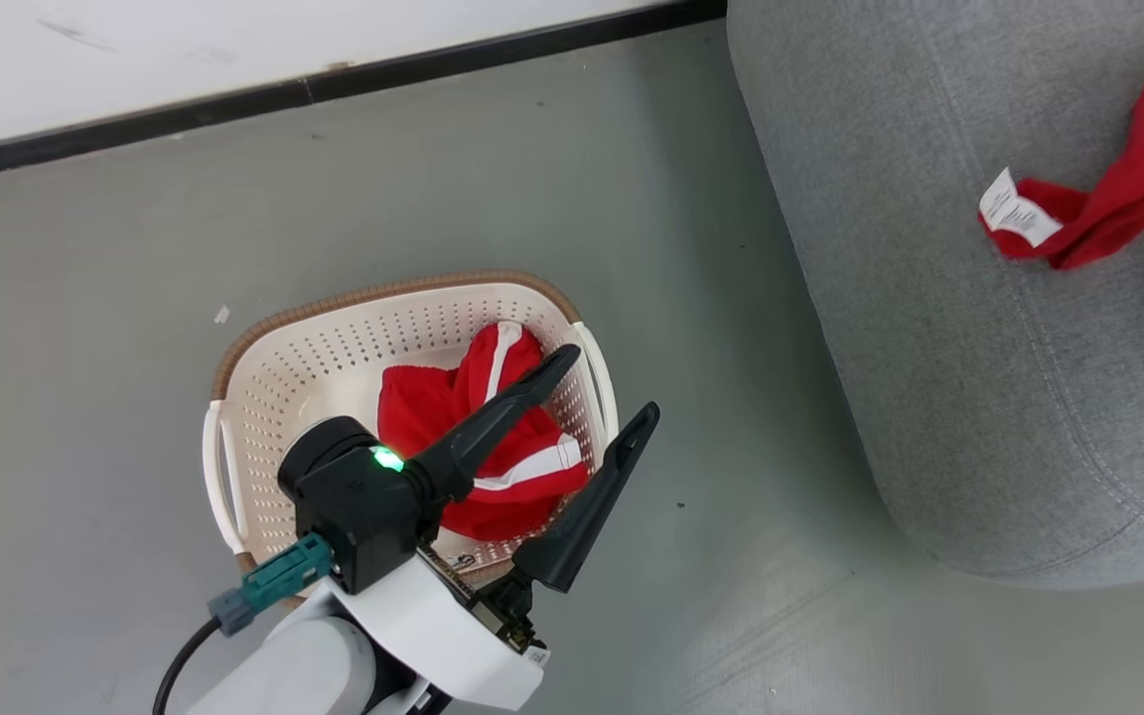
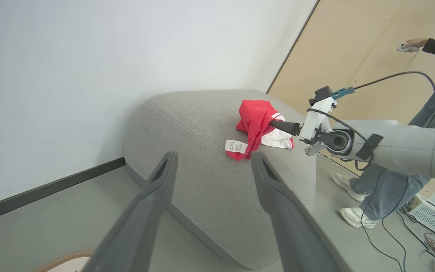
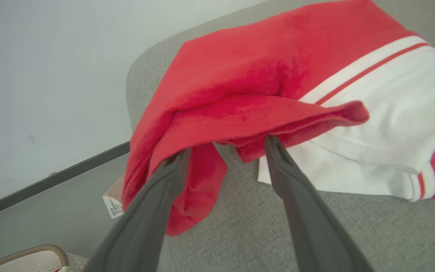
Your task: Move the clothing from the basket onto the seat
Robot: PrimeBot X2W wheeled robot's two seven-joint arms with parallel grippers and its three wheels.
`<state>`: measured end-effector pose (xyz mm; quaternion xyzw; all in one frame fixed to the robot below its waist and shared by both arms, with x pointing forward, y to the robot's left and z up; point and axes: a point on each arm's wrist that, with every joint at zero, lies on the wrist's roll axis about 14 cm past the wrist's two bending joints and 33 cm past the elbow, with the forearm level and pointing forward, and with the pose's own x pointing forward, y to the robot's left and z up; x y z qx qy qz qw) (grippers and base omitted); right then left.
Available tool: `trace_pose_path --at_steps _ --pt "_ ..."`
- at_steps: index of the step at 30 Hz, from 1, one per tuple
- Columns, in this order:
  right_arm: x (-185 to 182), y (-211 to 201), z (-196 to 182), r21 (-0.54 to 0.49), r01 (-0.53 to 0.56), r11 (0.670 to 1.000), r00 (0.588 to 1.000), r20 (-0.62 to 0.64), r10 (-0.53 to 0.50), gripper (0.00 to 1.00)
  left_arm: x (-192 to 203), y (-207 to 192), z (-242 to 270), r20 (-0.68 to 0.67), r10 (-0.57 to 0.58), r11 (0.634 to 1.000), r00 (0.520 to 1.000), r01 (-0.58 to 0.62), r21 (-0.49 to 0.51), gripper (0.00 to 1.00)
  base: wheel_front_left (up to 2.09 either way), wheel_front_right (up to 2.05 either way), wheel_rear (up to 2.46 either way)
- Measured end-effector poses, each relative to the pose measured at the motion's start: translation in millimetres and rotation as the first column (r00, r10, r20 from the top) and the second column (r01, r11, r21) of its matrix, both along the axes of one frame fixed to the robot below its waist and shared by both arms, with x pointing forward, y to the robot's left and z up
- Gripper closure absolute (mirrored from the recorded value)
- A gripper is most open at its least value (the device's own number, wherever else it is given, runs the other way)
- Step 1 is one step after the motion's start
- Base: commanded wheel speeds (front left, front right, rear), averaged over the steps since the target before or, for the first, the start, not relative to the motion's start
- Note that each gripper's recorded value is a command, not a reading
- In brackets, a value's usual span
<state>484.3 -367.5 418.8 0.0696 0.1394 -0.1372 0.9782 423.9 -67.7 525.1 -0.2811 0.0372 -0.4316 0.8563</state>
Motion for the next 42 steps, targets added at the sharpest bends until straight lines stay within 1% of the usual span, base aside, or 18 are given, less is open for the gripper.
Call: trace_pose_path --at_steps 9,14,17,19,21,24,25,29,34,38,42 --pt "-40 8 -3 0.013 -0.009 1.0 1.0 0.006 0.009 0.0 -4 2 21 0.058 0.022 1.0 0.998 -0.021 -0.018 0.0 0.0 0.0 0.0" --pt "-58 3 6 -0.003 -0.01 1.0 1.0 0.022 0.01 0.0 -11 5 27 0.068 0.035 0.999 0.997 -0.034 -0.024 0.0 0.0 0.0 0.0" --pt "-64 7 13 -0.022 -0.035 0.999 0.999 0.033 0.035 0.0 -13 8 32 0.078 0.054 0.998 0.995 -0.052 -0.032 0.0 0.0 0.0 0.0" --pt "-65 13 19 -0.058 -0.075 0.996 0.996 0.038 0.077 0.0 -15 10 34 0.084 0.067 0.997 0.994 -0.065 -0.033 0.0 0.0 0.0 0.0" --pt "-63 21 30 -0.076 -0.103 0.992 0.992 0.069 0.108 0.0 -17 13 36 0.084 0.083 0.996 0.993 -0.08 -0.036 0.0 0.0 0.0 0.0" --pt "-54 39 53 -0.114 -0.16 0.981 0.975 0.136 0.175 0.0 -17 22 33 0.084 0.125 0.992 0.989 -0.124 -0.019 0.0 0.0 0.0 0.0" --pt "-47 53 70 -0.12 -0.186 0.975 0.959 0.195 0.206 0.0 -16 28 33 0.088 0.151 0.988 0.985 -0.151 -0.009 0.0 0.0 0.0 0.0" --pt "-39 89 89 -0.115 -0.255 0.96 0.921 0.274 0.277 0.0 -14 43 30 0.089 0.214 0.976 0.973 -0.216 0.015 0.0 0.0 0.0 0.0" --pt "-40 141 90 -0.078 -0.358 0.931 0.878 0.311 0.364 0.0 -12 72 16 0.071 0.309 0.947 0.948 -0.314 0.072 0.0 0.0 0.0 0.0" --pt "-44 179 84 -0.049 -0.44 0.897 0.846 0.313 0.432 0.0 -10 101 5 0.067 0.4 0.905 0.914 -0.406 0.128 0.0 0.0 0.0 0.0" --pt "-50 211 76 -0.018 -0.506 0.862 0.818 0.308 0.487 0.0 -12 126 0 0.054 0.478 0.865 0.876 -0.481 0.145 0.0 0.0 0.0 0.0"
